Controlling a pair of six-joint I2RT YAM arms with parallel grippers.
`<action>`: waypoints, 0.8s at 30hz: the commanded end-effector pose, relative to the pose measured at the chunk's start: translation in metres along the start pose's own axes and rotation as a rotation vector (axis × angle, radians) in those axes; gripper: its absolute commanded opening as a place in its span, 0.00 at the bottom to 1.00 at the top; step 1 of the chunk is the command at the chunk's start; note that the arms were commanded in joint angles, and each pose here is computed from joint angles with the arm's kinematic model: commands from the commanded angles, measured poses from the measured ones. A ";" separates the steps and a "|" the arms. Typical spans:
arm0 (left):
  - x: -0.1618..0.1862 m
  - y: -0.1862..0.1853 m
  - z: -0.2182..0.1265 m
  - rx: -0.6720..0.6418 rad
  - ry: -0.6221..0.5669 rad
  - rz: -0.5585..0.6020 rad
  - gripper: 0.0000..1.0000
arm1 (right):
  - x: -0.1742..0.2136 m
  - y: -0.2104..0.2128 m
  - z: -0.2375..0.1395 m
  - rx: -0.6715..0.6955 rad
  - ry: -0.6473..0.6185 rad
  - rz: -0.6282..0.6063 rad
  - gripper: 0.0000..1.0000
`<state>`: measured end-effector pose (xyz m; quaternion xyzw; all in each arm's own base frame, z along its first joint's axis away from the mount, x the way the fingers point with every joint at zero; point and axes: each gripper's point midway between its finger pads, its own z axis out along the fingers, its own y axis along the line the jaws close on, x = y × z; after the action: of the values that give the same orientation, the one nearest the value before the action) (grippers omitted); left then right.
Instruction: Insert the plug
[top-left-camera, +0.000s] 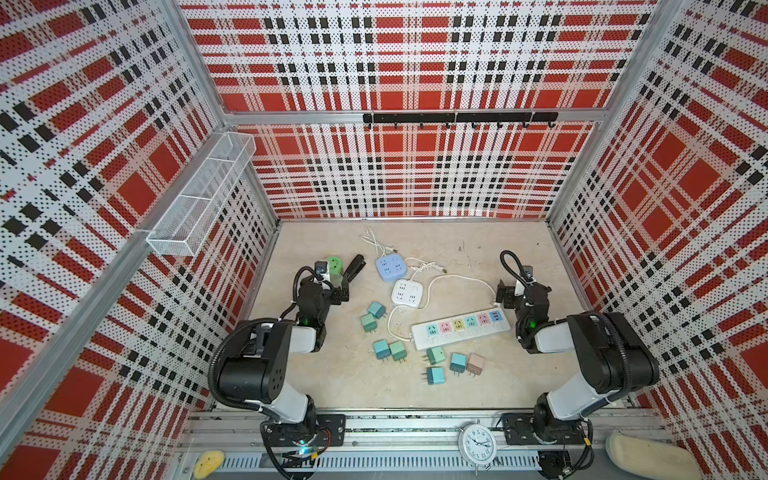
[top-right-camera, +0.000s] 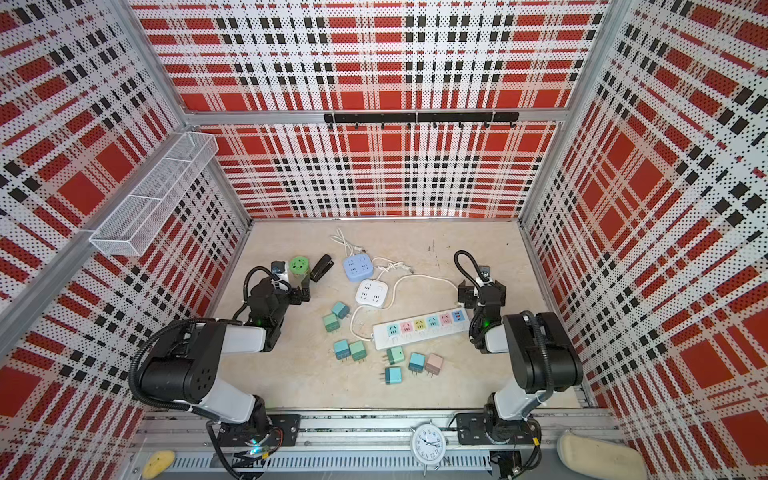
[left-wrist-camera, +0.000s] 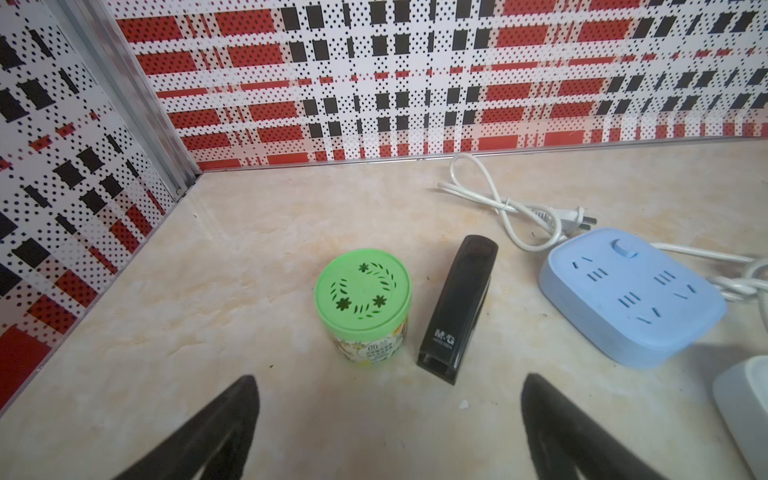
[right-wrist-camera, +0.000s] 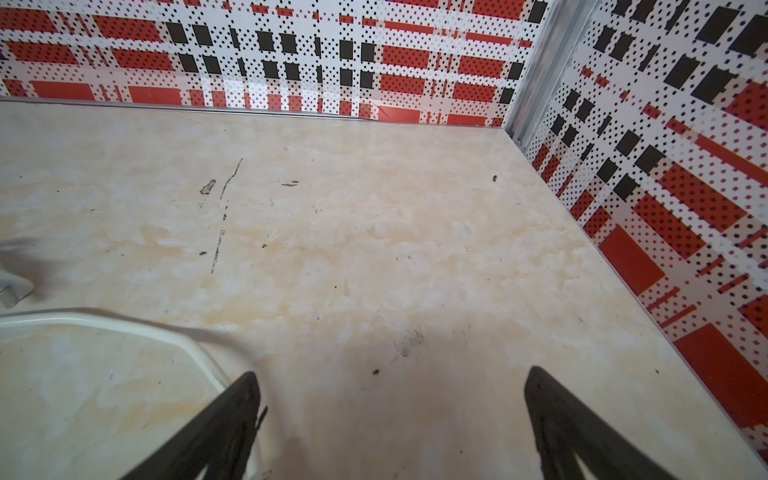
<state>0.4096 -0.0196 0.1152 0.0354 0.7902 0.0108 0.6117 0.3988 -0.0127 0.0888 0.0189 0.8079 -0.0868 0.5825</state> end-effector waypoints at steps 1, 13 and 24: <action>-0.001 0.002 0.001 -0.003 -0.007 -0.006 0.99 | -0.023 -0.001 -0.001 -0.006 -0.071 0.024 1.00; -0.003 0.002 -0.001 -0.004 -0.016 -0.002 0.99 | -0.025 0.000 -0.003 -0.005 -0.083 0.016 1.00; -0.001 0.002 0.001 -0.003 -0.009 -0.002 0.99 | -0.023 0.001 -0.001 -0.013 -0.072 0.018 1.00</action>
<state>0.4096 -0.0197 0.1153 0.0355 0.7901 0.0106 0.6119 0.3991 -0.0115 0.0922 0.0173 0.8055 -0.0839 0.5864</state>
